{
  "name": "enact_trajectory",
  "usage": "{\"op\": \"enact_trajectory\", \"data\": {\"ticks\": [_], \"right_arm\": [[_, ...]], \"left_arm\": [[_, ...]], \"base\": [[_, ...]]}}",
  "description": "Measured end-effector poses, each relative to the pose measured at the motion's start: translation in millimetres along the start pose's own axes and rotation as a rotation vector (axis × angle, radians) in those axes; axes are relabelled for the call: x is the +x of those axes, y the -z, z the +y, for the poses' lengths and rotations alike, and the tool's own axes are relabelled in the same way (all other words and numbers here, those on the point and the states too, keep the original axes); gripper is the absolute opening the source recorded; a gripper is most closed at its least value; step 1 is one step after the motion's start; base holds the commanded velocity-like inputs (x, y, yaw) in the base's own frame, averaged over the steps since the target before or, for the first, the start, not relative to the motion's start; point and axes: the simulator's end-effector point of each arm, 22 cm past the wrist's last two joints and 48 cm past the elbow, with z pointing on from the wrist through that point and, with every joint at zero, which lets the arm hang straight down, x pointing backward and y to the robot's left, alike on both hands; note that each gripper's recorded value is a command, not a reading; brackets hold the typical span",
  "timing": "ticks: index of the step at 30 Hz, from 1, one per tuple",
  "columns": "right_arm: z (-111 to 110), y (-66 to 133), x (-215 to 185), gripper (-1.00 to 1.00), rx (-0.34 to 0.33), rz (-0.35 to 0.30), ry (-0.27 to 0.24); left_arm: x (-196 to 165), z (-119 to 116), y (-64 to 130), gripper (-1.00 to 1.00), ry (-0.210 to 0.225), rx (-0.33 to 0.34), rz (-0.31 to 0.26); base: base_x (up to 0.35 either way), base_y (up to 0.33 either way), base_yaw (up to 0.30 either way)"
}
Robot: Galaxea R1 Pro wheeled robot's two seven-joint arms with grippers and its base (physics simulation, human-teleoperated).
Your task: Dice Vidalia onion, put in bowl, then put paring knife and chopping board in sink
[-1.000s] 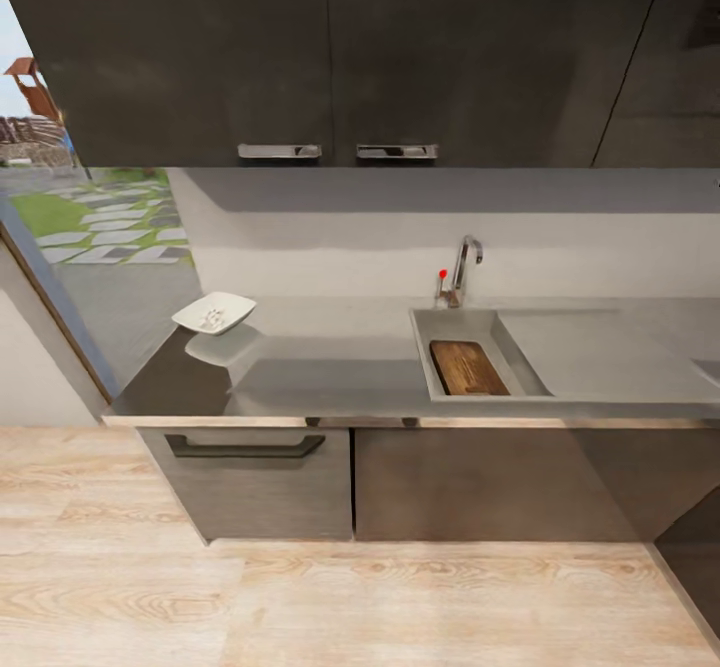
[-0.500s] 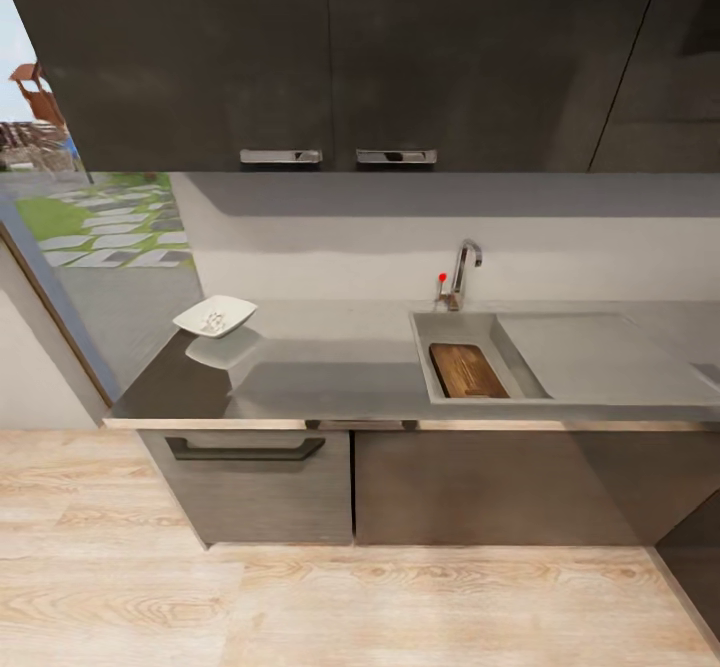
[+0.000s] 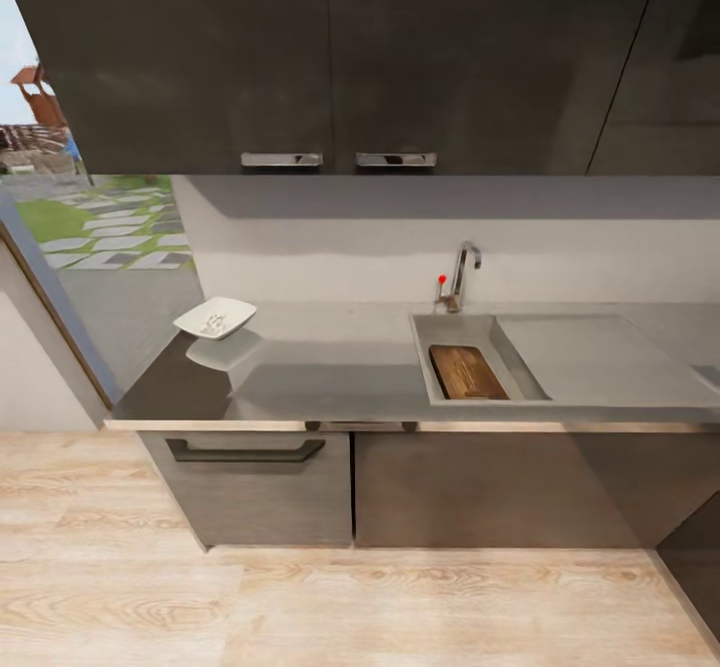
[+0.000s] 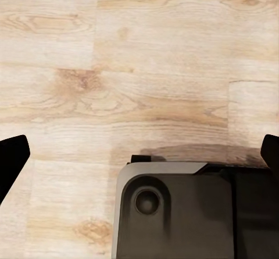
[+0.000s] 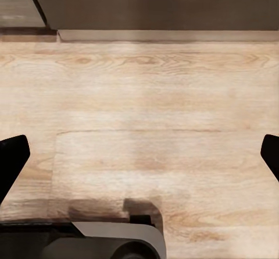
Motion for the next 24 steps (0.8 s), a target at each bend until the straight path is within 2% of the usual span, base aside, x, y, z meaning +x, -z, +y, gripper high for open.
{"op": "enact_trajectory", "data": {"ticks": [15, 24], "right_arm": [[0.0, -2.2, -8.8, 1.00, 0.000, -0.025, -0.001], [1.4, -2.4, -7.5, 1.00, 0.006, -0.018, -0.002]], "left_arm": [[-7.9, -0.4, -1.2, 1.00, 0.001, 0.001, -0.021], [-3.9, 0.1, -0.3, 1.00, 0.001, 0.000, -0.014]], "base": [[0.000, 0.000, 0.000], [0.000, 0.000, 0.000]]}}
